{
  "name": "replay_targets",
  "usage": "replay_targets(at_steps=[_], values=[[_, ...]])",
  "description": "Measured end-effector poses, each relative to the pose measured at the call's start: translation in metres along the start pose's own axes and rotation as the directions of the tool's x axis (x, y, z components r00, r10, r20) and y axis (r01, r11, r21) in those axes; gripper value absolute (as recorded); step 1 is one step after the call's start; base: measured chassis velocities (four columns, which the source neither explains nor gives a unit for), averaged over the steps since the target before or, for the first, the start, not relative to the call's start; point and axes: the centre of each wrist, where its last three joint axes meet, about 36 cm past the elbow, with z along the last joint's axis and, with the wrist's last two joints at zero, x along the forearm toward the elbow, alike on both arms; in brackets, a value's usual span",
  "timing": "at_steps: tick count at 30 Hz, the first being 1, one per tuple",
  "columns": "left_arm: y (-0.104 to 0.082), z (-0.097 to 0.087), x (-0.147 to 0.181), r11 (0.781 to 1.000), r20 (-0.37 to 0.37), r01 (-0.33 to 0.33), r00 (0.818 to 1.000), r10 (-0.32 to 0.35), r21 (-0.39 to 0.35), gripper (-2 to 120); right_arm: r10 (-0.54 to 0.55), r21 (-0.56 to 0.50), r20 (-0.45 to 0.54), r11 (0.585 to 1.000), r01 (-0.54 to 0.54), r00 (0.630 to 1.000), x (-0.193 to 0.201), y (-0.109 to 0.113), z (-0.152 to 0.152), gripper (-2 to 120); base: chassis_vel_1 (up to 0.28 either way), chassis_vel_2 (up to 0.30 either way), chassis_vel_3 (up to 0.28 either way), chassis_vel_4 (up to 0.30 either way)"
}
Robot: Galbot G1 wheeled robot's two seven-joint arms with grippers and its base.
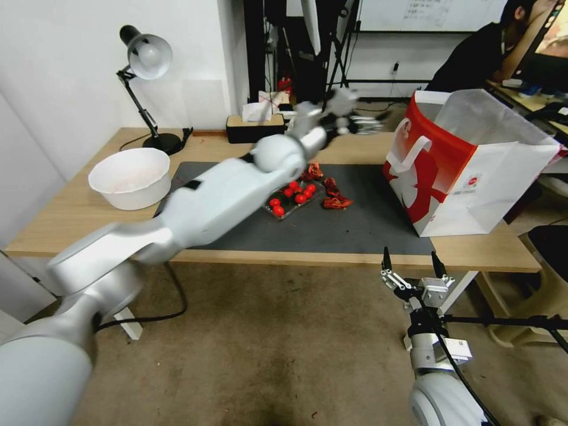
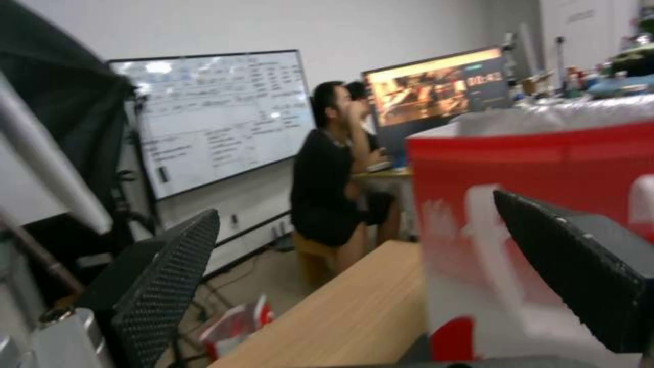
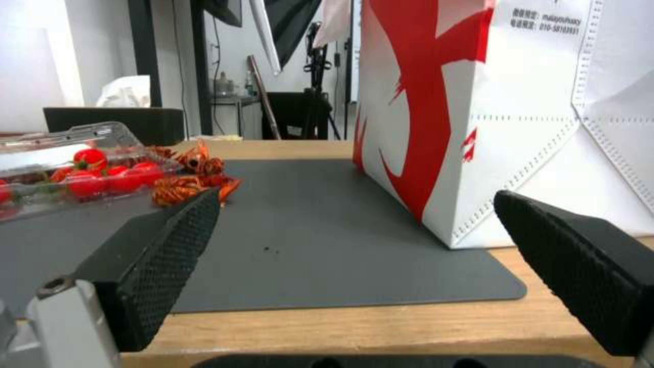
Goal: Pick up the trash from the table and place it into the takeout bag.
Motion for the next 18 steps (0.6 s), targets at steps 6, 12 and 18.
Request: replay_targets(at_steps=[6, 12, 18], values=[[0.037, 0.016, 0.067, 0.996, -0.016, 0.091, 0.996, -0.091, -0.004, 100, -0.005, 0.005, 0.001, 1.000, 0.005, 1.000, 0.000, -0.001, -0.001, 100, 0.000, 0.000, 0.000, 0.000], [0.055, 0.035, 0.143, 0.983, -0.026, 0.185, 0.983, -0.184, 0.014, 100, -0.011, 0.000, 0.001, 1.000, 0.011, 1.000, 0.000, 0.001, -0.002, 100, 0.000, 0.000, 0.000, 0.000], [0.063, 0.053, 0.223, 0.958, -0.066, 0.288, 0.956, -0.287, 0.006, 100, -0.021, -0.005, 0.006, 1.000, 0.021, 1.000, -0.001, 0.004, -0.002, 100, 0.000, 0.000, 0.000, 0.000]])
